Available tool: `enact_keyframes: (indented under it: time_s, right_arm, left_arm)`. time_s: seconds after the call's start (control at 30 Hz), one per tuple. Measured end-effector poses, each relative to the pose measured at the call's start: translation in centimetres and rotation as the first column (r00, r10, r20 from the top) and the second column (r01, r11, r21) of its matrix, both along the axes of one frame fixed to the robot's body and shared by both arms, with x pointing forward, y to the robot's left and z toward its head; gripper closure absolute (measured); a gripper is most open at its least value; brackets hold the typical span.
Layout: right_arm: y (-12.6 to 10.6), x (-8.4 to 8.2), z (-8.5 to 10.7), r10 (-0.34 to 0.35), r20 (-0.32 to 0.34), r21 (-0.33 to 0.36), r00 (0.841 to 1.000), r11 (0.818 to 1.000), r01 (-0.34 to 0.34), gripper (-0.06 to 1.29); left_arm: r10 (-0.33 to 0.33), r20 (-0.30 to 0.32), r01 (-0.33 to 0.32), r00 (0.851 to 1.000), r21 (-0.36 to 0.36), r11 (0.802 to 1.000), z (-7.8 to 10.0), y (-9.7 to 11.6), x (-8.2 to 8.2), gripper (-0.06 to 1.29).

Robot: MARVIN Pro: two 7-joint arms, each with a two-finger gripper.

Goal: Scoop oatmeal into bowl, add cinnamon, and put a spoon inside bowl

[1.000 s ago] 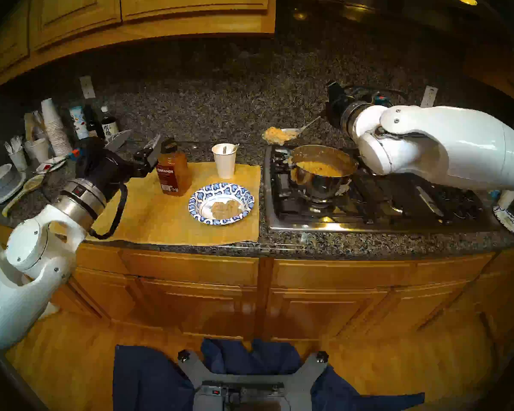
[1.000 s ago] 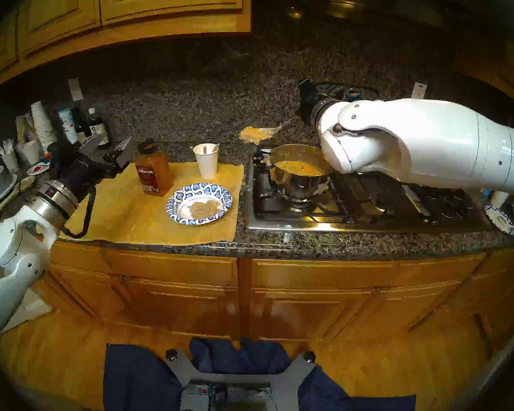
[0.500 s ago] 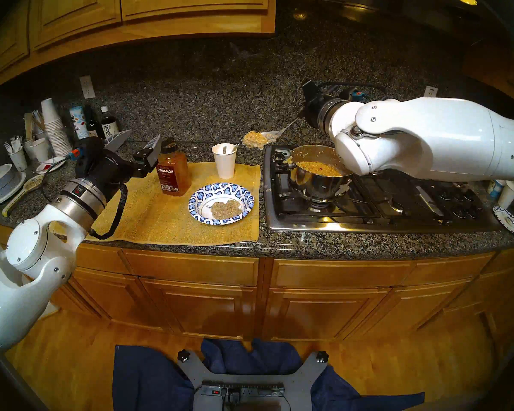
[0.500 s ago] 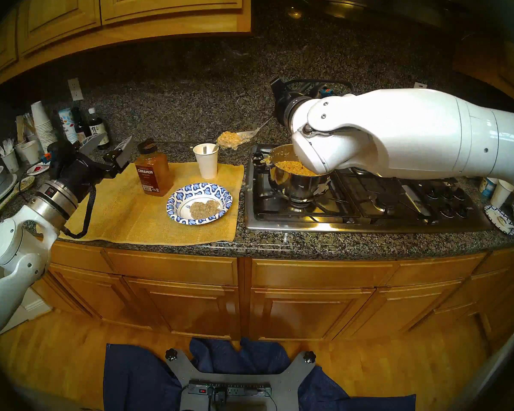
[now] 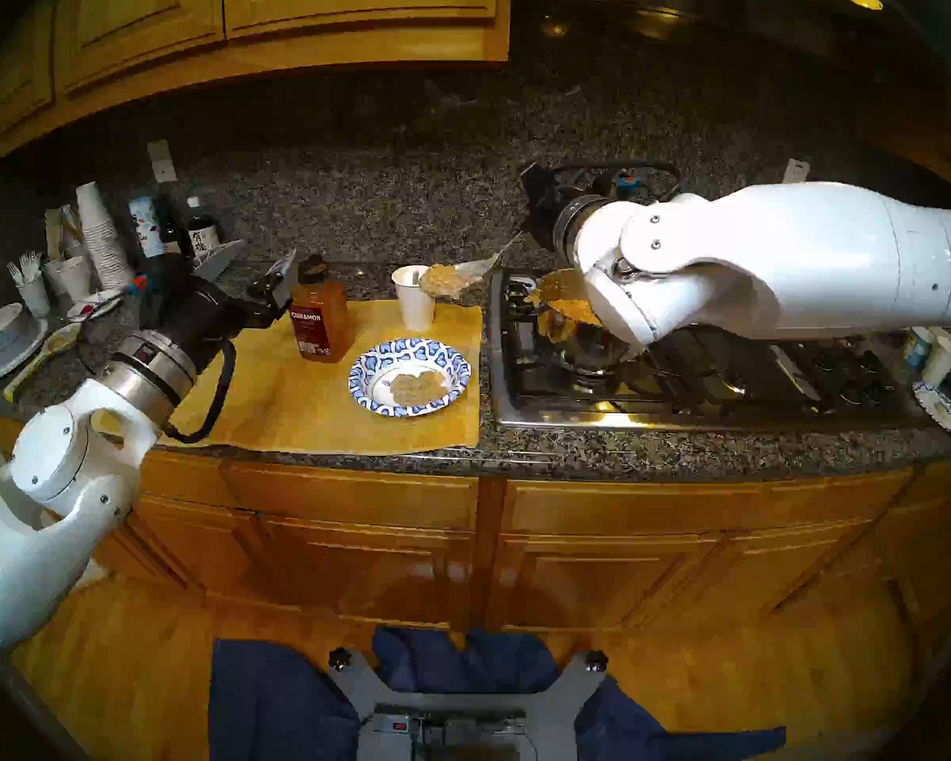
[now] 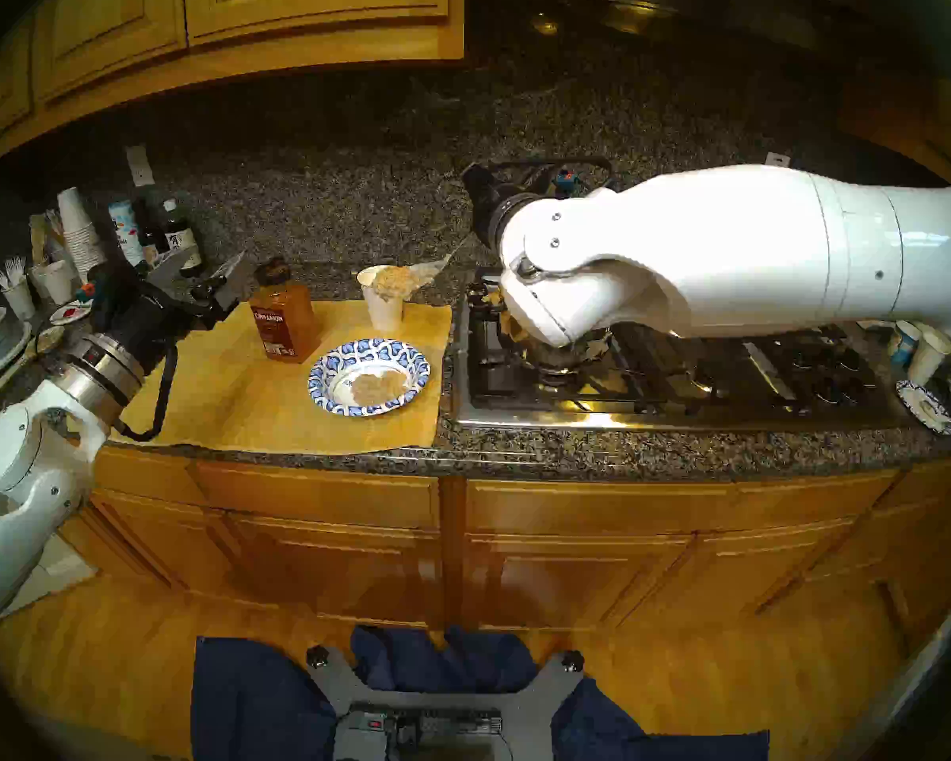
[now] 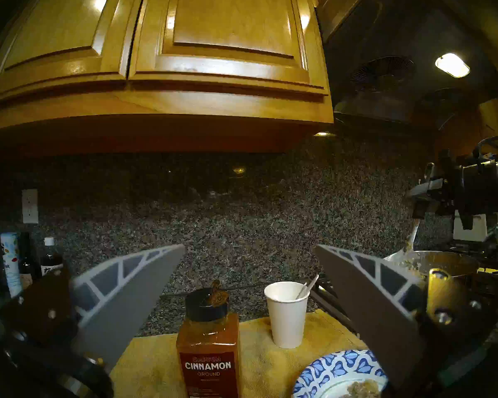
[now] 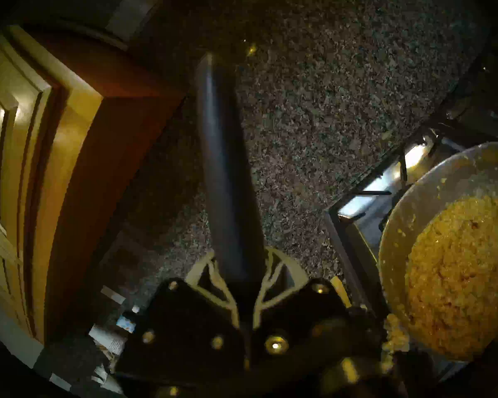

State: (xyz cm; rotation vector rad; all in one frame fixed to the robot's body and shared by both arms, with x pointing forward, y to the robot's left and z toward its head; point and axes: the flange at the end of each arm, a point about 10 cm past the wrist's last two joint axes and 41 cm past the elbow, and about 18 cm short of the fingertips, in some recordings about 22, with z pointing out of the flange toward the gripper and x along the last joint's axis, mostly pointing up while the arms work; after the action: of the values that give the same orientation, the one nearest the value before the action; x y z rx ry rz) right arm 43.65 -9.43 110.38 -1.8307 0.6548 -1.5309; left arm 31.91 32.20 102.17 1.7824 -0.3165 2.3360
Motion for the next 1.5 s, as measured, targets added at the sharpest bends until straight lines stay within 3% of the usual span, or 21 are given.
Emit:
enact_keyframes:
  time_s: [0.53,0.93,1.5]
  right_arm:
    - [2.9,-0.1,-1.8,0.05,0.009,-0.133,0.999,0.99,-0.048,1.25]
    - [4.4,-0.3,-3.2,0.101,0.034,-0.268,0.994,0.959,-0.089,1.25]
    - [6.3,-1.4,-5.6,0.206,0.082,-0.479,0.975,0.866,-0.143,1.25]
  left_arm:
    - [0.0,0.0,0.0,1.0,0.0,1.0,0.0,0.0,0.0,0.0]
    - [0.0,0.0,0.0,1.0,0.0,1.0,0.0,0.0,0.0,0.0]
    - [0.0,0.0,0.0,1.0,0.0,1.0,0.0,0.0,0.0,0.0]
